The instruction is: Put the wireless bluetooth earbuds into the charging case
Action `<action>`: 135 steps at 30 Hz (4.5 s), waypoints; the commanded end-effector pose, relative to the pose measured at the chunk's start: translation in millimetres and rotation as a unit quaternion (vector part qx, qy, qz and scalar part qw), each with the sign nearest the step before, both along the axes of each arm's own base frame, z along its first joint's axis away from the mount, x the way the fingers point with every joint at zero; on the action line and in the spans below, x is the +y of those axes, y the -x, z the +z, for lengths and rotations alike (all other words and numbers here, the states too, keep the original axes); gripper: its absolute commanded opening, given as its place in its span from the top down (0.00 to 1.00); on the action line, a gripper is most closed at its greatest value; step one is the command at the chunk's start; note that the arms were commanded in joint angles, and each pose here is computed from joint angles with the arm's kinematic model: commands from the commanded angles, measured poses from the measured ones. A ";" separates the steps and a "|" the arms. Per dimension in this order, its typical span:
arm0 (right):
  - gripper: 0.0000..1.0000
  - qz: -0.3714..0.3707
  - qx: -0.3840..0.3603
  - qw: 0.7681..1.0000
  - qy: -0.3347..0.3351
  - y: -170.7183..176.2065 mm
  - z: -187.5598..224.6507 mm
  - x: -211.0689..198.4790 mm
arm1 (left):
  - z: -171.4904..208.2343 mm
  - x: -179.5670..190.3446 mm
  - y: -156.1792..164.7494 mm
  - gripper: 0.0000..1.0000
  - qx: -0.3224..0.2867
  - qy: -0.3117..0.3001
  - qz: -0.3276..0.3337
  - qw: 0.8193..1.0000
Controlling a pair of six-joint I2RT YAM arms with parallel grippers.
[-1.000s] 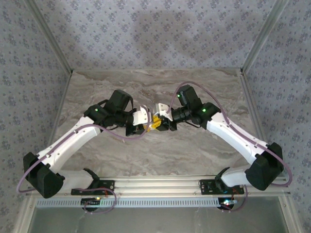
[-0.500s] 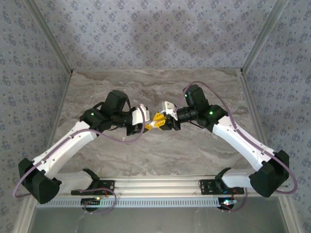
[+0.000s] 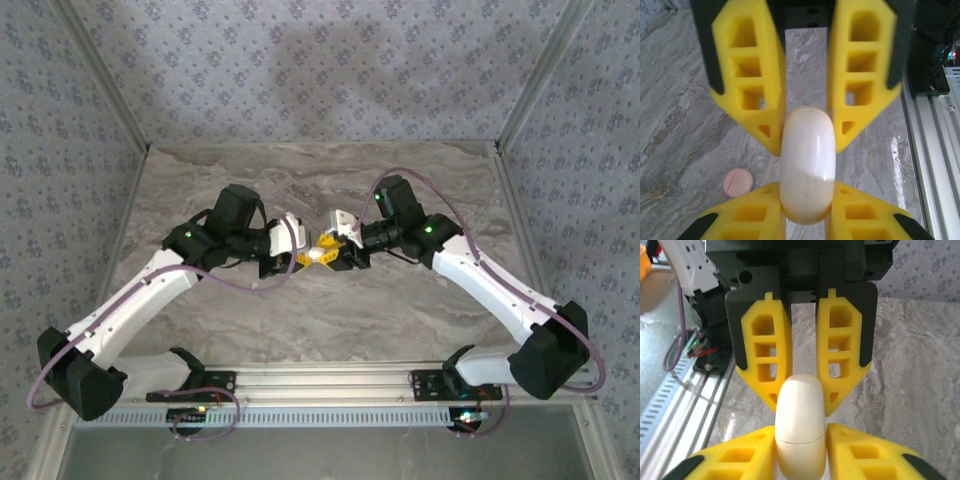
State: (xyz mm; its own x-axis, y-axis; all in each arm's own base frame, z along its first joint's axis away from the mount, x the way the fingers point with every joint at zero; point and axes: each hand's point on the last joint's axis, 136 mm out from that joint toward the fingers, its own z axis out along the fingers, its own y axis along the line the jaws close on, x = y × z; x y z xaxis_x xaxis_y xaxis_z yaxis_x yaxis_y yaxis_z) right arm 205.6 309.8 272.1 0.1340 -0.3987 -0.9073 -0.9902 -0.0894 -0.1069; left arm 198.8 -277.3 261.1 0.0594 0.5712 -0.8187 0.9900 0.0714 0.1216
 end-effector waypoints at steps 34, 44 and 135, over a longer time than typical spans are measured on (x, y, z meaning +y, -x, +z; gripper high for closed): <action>0.81 0.017 0.015 0.989 -0.145 2.2 40.1 -1.5 | 50.1 -8.2 0.5 0.60 0.011 0.215 -0.048 0.975; 0.60 -0.014 -0.008 0.996 -0.084 -1.3 30.7 -9.3 | 23.1 4.3 -6.6 0.80 -0.010 0.101 -0.006 0.995; 0.58 -0.002 -0.007 0.993 -0.117 -10.7 43.0 5.1 | 34.9 -1.0 3.7 0.78 0.020 0.157 -0.046 0.986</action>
